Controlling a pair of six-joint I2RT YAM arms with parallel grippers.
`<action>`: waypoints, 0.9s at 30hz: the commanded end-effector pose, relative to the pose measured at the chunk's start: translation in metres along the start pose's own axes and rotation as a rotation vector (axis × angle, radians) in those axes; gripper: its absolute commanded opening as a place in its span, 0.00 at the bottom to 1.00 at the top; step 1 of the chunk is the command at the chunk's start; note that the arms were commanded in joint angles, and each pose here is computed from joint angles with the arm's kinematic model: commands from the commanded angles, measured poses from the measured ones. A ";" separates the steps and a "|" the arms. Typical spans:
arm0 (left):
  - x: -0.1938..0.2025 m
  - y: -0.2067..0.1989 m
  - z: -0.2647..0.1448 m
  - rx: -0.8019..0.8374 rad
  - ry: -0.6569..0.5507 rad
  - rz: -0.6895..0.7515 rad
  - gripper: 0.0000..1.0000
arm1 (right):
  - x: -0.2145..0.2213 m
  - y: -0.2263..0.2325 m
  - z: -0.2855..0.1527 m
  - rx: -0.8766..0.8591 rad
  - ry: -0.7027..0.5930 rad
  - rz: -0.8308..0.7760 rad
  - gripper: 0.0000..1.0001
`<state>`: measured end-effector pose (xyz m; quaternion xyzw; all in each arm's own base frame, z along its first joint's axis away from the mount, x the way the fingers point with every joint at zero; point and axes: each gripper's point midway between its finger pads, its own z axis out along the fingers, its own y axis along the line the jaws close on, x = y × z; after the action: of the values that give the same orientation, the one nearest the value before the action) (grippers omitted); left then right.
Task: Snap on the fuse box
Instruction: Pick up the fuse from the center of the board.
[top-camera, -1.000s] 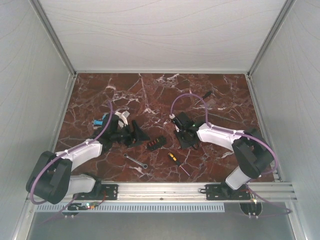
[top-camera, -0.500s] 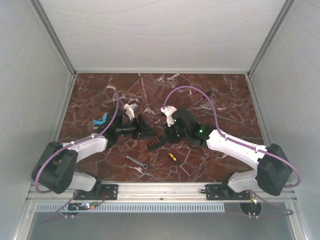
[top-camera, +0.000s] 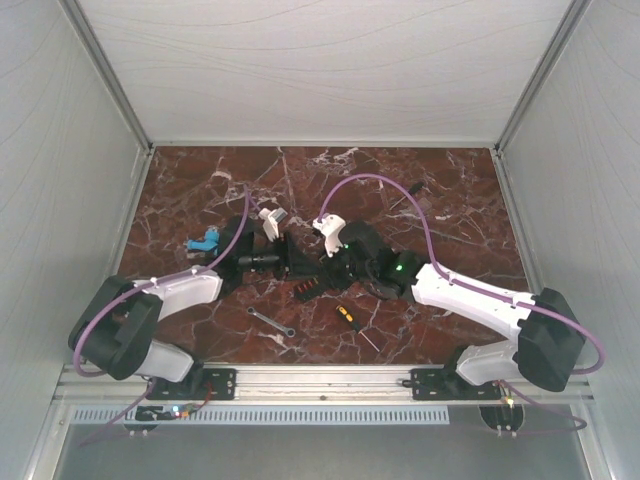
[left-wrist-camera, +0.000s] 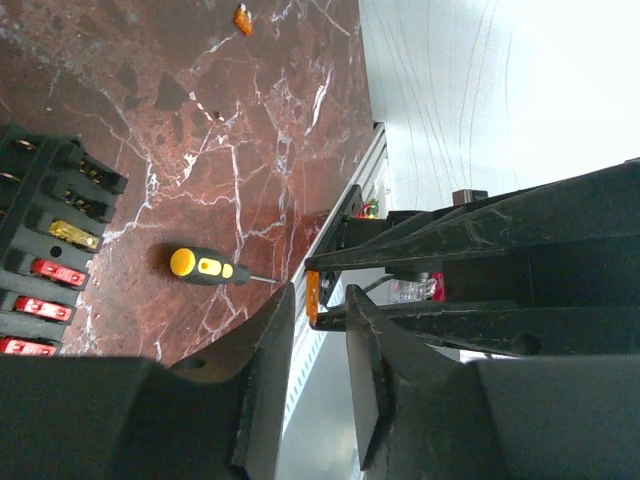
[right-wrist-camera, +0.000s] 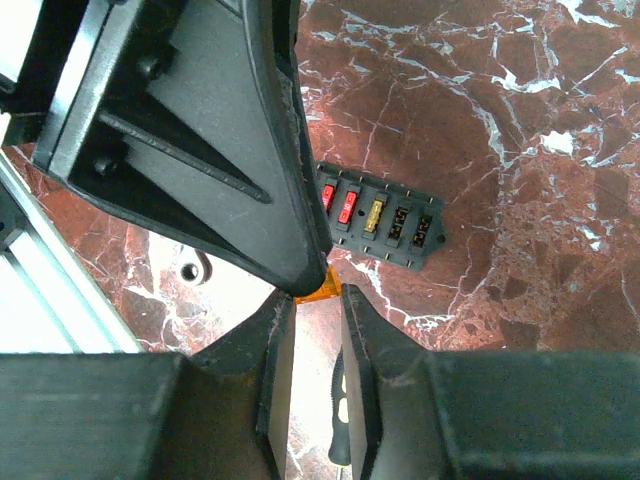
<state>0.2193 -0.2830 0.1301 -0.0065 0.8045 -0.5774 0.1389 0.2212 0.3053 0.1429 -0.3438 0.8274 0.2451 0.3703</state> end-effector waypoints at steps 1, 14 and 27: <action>-0.005 -0.021 0.005 0.066 0.004 0.058 0.25 | -0.028 0.002 -0.007 0.001 -0.103 -0.023 0.14; -0.005 -0.024 0.004 0.075 0.003 0.059 0.00 | -0.034 0.000 -0.008 0.016 -0.133 -0.021 0.25; -0.030 -0.069 -0.030 0.247 -0.256 0.138 0.00 | -0.083 0.007 -0.056 -0.310 -0.455 0.487 0.41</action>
<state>0.2216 -0.2752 0.1631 -0.0225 0.7602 -0.6164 0.2039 0.2428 0.2894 0.1954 -0.1876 0.7999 0.3793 0.4255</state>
